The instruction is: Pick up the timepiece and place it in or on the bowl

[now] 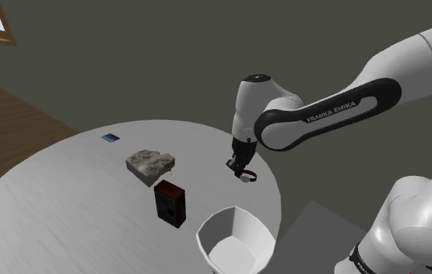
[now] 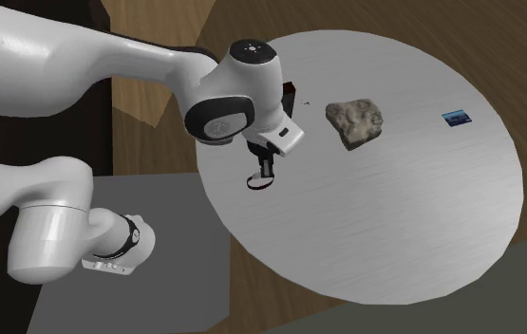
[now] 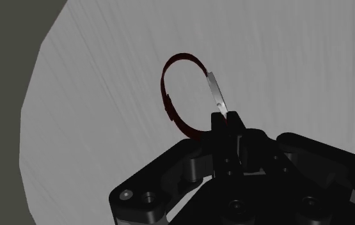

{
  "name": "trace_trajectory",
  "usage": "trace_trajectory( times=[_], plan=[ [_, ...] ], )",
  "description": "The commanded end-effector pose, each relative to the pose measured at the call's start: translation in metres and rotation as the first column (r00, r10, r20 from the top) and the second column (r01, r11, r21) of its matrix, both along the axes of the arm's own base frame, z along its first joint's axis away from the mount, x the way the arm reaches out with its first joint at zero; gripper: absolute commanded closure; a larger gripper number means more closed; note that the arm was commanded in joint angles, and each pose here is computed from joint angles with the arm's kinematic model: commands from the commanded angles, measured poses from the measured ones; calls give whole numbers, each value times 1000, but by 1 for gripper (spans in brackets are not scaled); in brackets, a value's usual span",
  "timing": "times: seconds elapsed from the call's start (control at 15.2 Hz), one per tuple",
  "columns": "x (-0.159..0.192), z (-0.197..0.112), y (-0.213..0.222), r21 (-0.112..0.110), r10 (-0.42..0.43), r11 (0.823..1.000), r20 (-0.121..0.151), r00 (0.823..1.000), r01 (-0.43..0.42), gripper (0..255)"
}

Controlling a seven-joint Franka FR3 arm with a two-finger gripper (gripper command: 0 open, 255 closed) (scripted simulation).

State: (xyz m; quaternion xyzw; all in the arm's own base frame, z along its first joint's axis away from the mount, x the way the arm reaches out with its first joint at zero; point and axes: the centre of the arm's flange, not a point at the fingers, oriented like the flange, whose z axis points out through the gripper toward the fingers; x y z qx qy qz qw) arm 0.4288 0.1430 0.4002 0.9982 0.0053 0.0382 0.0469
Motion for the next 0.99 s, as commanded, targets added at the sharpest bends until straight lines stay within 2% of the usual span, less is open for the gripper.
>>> trace_trajectory(
  times=[0.0, 0.92],
  plan=[
    [-1, 10, 1, 0, 0, 1000, -1, 1000, 0, 255],
    [-1, 84, 1, 0, 0, 1000, -1, 1000, 0, 255]
  ],
)
